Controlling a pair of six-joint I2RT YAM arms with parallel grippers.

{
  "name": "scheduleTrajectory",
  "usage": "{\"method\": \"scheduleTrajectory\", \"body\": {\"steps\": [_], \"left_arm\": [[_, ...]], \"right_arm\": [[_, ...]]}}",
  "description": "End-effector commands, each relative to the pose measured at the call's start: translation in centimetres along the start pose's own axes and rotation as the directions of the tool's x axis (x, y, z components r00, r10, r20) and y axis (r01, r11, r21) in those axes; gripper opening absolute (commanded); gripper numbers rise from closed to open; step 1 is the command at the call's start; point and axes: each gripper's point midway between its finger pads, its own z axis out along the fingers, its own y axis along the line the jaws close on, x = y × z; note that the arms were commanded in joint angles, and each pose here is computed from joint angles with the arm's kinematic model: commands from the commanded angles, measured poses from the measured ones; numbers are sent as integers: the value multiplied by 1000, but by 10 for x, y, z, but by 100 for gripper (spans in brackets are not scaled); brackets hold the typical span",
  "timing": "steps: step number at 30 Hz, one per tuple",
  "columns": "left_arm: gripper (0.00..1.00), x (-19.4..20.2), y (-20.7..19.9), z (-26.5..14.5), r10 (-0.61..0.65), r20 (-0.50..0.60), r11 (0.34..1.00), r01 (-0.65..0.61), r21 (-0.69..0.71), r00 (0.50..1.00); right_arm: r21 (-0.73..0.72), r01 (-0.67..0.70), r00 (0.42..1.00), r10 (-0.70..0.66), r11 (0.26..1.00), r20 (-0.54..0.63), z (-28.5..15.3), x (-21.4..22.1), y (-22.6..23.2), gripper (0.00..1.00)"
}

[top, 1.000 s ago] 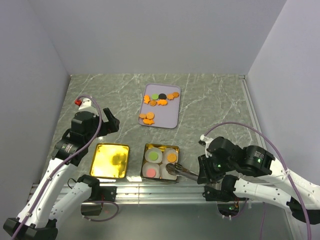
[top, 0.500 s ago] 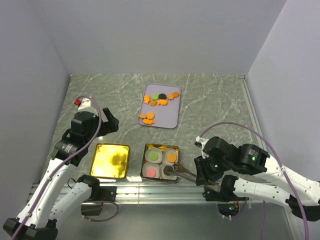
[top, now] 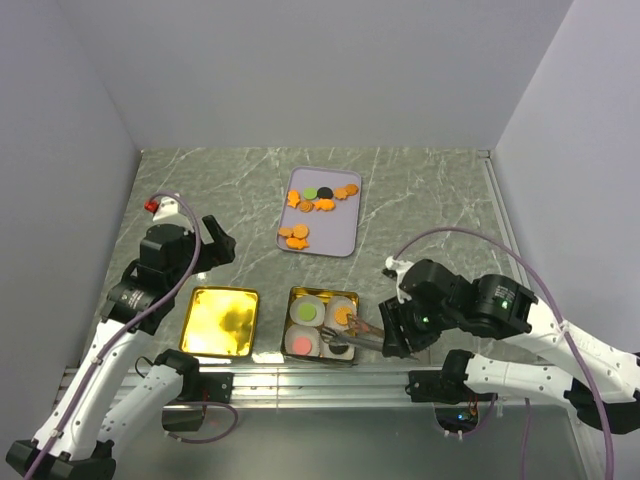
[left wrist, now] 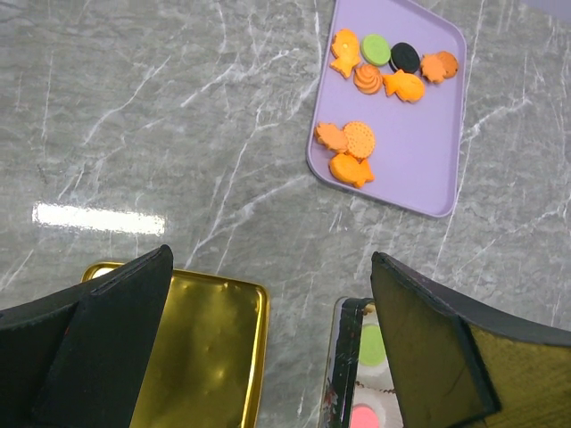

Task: Pack the cookies

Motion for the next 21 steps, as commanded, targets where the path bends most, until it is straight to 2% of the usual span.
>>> {"method": "scheduleTrajectory", "body": {"steps": [1,8,14,17,21], "left_arm": [[99,-9,1,-2,-14,43,1000,14,-6,999],[99,-4,2,4,-7,14,1000,7,-14,1000],[99,-3,2,5,-8,10,1000,8,-18,1000],[99,-2,2,6,-4,4,1000,4,-18,1000],[99,0,1,7,-2,-3,1000,2,-14,1000]], "right_arm": [[-43,38,988,-31,998,150,-15,-43,22,59],[-24,0,952,8,1000,305,-17,-129,21,59],[98,-65,915,20,993,402,-33,-204,-26,58],[159,-121,901,42,980,431,-40,-226,-54,57],[243,-268,875,130,932,467,-37,-240,-99,57]]}}
